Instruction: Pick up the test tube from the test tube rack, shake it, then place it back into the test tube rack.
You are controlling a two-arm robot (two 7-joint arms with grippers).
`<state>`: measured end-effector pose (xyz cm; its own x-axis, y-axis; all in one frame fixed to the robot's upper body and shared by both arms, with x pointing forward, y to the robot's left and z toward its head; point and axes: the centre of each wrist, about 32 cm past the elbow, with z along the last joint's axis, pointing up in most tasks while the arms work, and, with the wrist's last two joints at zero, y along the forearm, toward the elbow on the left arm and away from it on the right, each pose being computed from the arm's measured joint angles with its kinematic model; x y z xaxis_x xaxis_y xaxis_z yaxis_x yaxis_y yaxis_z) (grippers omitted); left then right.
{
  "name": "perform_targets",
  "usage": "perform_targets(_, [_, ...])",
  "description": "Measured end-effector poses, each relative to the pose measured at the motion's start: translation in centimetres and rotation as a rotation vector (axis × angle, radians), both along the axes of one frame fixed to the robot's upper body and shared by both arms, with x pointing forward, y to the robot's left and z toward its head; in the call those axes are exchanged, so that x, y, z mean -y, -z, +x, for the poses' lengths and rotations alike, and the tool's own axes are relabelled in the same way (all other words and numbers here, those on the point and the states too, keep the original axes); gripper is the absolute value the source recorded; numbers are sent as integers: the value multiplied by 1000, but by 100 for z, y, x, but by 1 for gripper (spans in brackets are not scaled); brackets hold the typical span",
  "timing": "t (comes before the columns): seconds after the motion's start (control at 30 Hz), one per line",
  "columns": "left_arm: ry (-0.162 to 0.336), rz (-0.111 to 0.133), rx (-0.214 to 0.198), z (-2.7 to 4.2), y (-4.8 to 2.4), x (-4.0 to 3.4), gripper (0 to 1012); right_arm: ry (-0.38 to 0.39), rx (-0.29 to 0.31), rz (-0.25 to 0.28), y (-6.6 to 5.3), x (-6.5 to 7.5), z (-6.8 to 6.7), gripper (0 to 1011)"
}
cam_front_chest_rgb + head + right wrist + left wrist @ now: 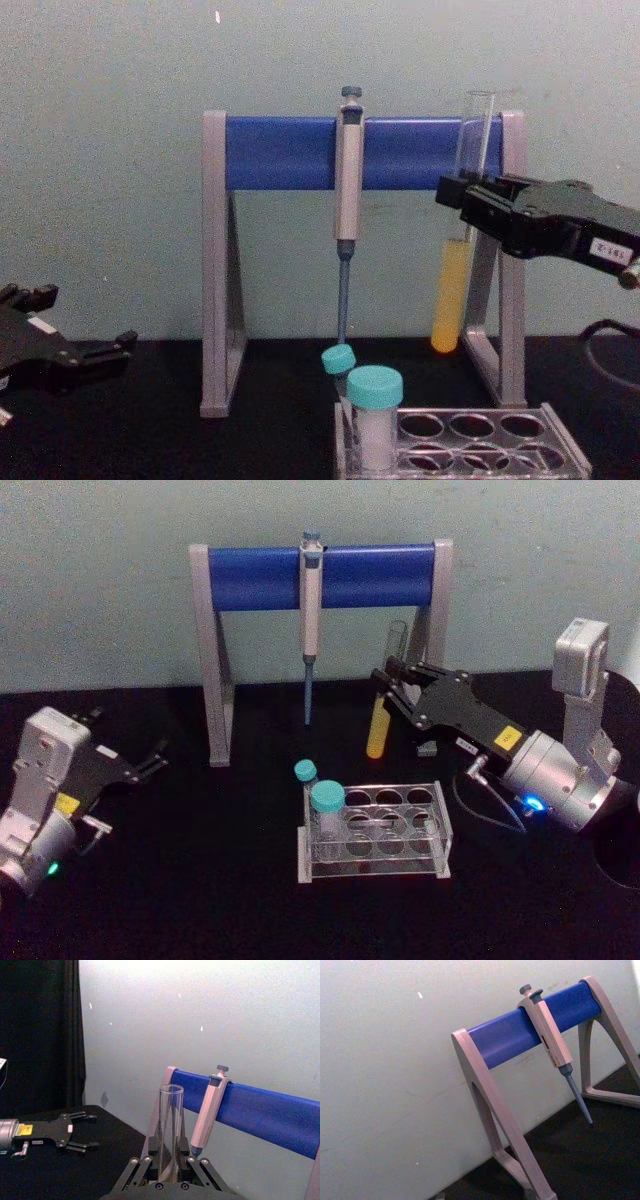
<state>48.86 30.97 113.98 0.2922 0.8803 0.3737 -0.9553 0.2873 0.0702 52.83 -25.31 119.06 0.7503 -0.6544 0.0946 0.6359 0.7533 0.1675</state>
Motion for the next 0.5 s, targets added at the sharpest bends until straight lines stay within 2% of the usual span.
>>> perform_targets(0.27, [0,0,0,0,0,0,1010,7,-1,-5,-4,-7,40,229])
perform_targets(0.5, [0,0,0,0,0,0,1010,50,0,-18,-19,67,4,229])
